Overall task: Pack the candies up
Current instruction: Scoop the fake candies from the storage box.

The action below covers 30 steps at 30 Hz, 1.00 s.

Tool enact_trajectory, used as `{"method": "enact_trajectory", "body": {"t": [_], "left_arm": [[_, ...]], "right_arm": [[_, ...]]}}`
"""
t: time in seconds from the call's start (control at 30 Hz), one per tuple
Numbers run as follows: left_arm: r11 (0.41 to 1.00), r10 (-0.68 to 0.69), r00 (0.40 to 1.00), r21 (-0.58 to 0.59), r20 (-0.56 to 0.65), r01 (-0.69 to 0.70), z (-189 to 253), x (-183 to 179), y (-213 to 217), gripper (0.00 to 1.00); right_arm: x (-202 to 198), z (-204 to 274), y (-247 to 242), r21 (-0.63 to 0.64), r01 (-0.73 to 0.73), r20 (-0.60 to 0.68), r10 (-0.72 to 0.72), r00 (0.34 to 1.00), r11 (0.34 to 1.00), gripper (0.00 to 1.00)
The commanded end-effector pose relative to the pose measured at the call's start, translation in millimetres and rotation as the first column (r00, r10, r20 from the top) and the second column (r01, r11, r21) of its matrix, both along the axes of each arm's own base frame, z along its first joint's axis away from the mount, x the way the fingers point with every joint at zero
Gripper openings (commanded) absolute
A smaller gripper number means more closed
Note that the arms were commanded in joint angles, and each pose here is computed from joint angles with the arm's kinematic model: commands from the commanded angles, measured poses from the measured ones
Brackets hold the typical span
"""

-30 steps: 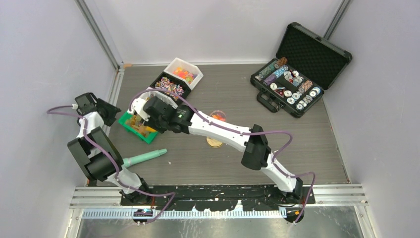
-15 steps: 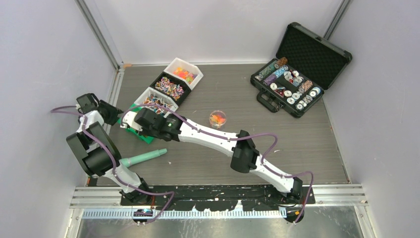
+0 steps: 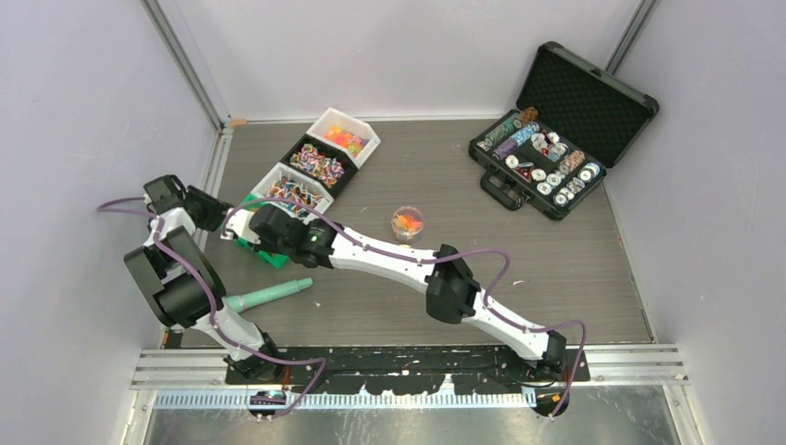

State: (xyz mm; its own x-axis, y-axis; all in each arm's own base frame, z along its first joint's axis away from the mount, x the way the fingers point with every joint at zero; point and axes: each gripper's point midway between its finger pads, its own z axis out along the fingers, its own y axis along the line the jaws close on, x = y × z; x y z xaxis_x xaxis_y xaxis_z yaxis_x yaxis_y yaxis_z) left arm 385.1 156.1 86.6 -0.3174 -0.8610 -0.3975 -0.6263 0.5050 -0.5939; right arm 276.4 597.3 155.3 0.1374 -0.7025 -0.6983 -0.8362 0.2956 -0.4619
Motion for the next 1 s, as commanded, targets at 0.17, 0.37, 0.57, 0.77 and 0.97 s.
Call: {"method": "enact_trajectory", "body": {"t": [0.17,0.37,0.57,0.77,0.97], "left_arm": [[0.999,-0.015,1.0,-0.044,0.008,0.015,-6,1,-8,0.36],[0.999,-0.018,1.0,-0.048,0.005,0.018,-8,0,-10,0.36],[0.999,-0.022,1.0,-0.047,0.008,0.022,-5,-1,-11,0.35],[0.998,-0.021,1.0,-0.056,0.001,0.021,-7,-3,-13,0.35],[0.998,-0.015,1.0,-0.058,0.002,0.015,-5,-4,-14,0.36]], "right_arm": [[0,21,13,0.155,0.022,0.026,-0.026,0.999,0.988,0.0],[-1,23,9,0.192,0.043,0.01,-0.046,0.999,0.98,0.0],[1,23,-3,0.224,0.081,-0.002,-0.082,0.997,0.971,0.0],[-3,26,-14,0.282,0.08,-0.013,-0.08,0.997,0.956,0.0],[-2,20,-23,0.361,0.103,-0.056,-0.089,0.994,0.927,0.0]]}}
